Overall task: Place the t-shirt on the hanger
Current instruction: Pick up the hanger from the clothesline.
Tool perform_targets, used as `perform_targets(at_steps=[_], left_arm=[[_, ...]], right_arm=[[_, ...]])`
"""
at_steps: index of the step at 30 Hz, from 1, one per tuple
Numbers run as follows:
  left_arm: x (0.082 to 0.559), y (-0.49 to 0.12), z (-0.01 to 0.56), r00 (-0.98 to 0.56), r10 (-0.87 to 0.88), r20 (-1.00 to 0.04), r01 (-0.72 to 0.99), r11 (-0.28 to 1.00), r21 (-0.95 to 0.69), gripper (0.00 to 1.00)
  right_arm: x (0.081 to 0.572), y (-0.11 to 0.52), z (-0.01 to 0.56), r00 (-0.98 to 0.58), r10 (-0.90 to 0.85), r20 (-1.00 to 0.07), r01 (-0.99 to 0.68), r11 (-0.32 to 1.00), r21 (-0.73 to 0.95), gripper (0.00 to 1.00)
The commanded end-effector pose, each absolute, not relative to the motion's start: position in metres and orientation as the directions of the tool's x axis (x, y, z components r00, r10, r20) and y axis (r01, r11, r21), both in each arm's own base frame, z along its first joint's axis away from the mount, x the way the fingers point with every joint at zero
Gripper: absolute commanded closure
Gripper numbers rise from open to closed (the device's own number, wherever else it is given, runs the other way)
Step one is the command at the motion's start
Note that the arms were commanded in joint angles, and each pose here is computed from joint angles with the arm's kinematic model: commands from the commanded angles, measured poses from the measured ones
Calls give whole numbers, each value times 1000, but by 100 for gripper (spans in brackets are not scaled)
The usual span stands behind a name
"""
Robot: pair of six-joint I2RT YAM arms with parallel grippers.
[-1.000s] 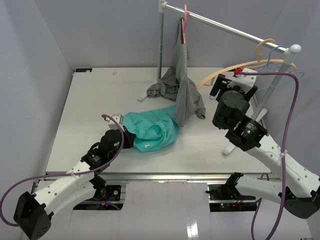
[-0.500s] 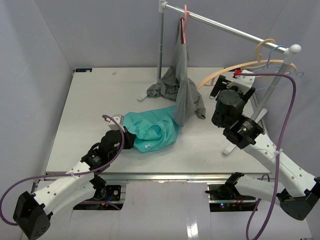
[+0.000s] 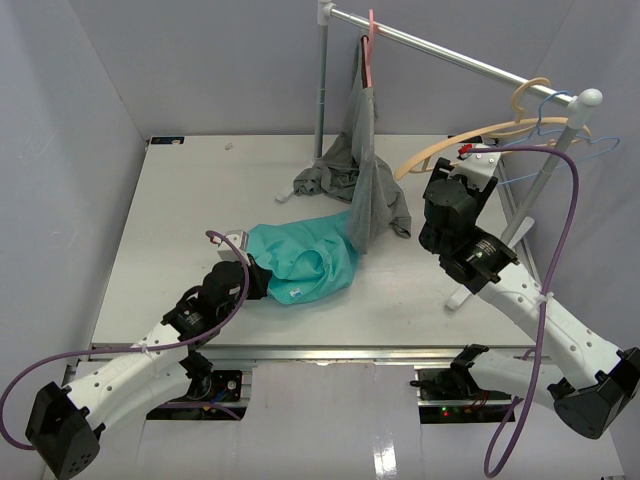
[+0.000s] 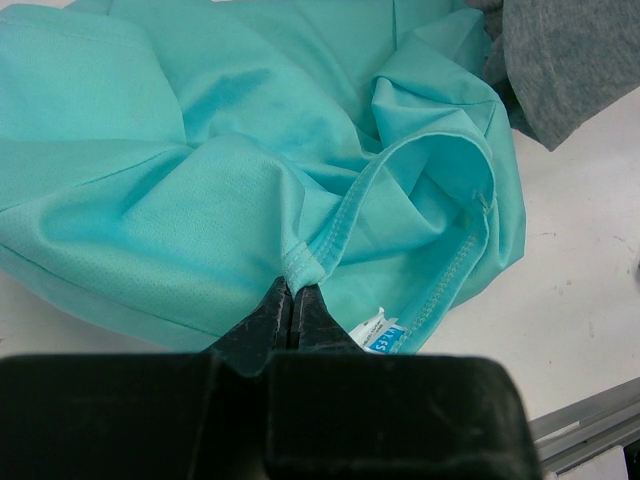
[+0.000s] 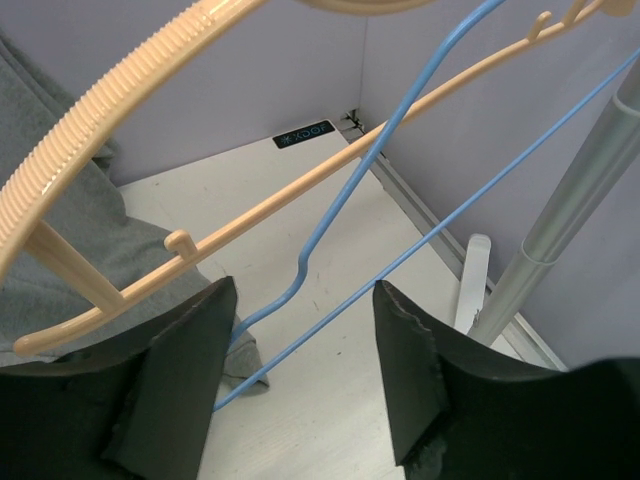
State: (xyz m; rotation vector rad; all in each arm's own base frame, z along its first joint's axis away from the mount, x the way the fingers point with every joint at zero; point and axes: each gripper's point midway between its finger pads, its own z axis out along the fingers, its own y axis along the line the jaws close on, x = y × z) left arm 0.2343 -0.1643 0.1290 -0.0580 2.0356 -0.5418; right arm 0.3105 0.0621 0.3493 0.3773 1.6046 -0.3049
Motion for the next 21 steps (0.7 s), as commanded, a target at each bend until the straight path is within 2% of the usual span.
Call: perform_targets(at_steps=[1,9,15,21], left_arm=[[237,-165,143,-480,-272,-834,191,896,-402,100],[237,-165,143,-479,-271,-835,191,896,-401,100],[237,-165,143,-477,-272,-836,190,897,-400,100],[237,-165,143,-478,-269,-836,193,897,-399,100]], right_arm=[[302,52,356,-26,106,-994,455,887,83,41],[294,44,354,-50,96,-994,473,879,61,46],[297,48,355,-63,90,-994,463,885,51,35],[303,50,367,-60,73,-996,480,877,35,33]])
